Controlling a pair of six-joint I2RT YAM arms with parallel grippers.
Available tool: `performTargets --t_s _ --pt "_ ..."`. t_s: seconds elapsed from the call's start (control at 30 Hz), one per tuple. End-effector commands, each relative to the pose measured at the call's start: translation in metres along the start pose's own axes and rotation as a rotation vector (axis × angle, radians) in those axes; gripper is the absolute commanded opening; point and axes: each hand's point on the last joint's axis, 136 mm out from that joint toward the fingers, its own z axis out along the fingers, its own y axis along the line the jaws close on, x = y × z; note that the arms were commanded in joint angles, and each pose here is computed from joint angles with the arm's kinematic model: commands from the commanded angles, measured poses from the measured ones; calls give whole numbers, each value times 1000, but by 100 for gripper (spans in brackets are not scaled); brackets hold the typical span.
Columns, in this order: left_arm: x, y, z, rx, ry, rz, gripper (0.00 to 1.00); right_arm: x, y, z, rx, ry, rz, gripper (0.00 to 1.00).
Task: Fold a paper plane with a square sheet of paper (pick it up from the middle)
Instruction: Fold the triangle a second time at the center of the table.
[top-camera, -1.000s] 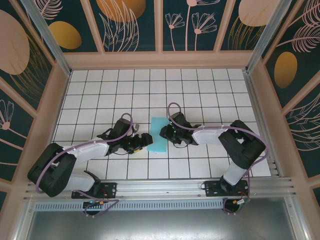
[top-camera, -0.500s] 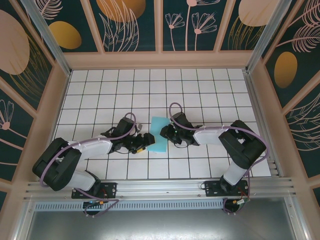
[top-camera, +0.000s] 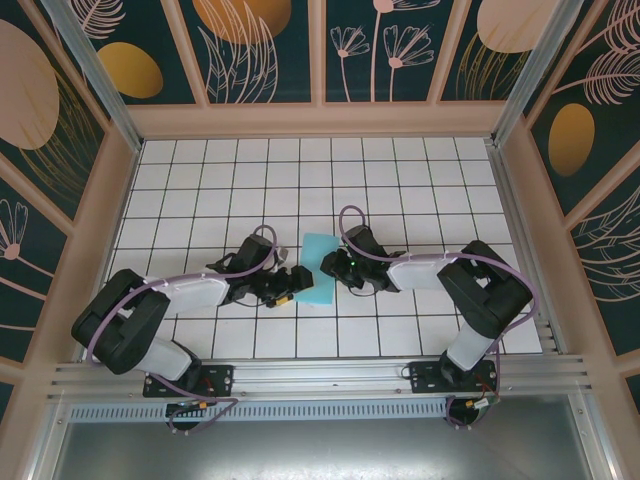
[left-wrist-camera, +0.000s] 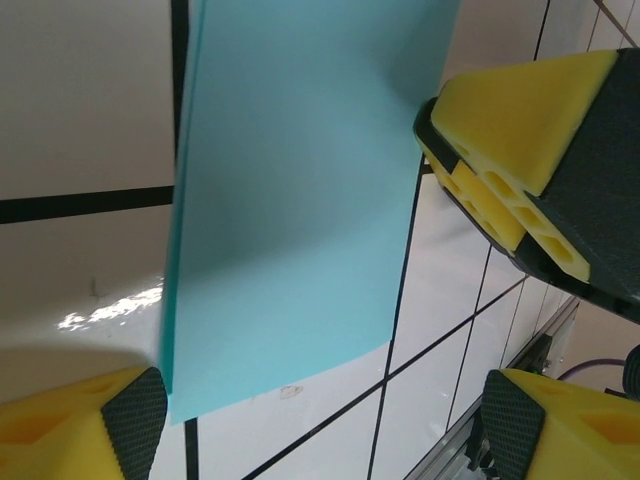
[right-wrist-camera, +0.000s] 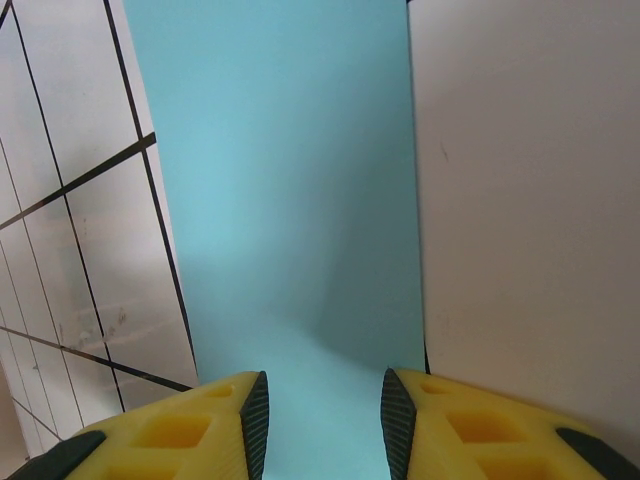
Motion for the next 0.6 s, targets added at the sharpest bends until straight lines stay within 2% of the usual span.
performTargets --t_s 0.0,0.37,0.5,0.57 --pt "-2 -18 2 54 12 20 84 17 -53 6 157 44 47 39" --pt "-8 -32 1 123 -14 38 82 20 -43 6 112 65 28 37" --pt "-9 -37 3 148 -10 44 79 16 -26 3 53 68 -16 23" --pt "-9 -36 3 145 -12 46 76 12 -14 -1 14 61 -41 20"
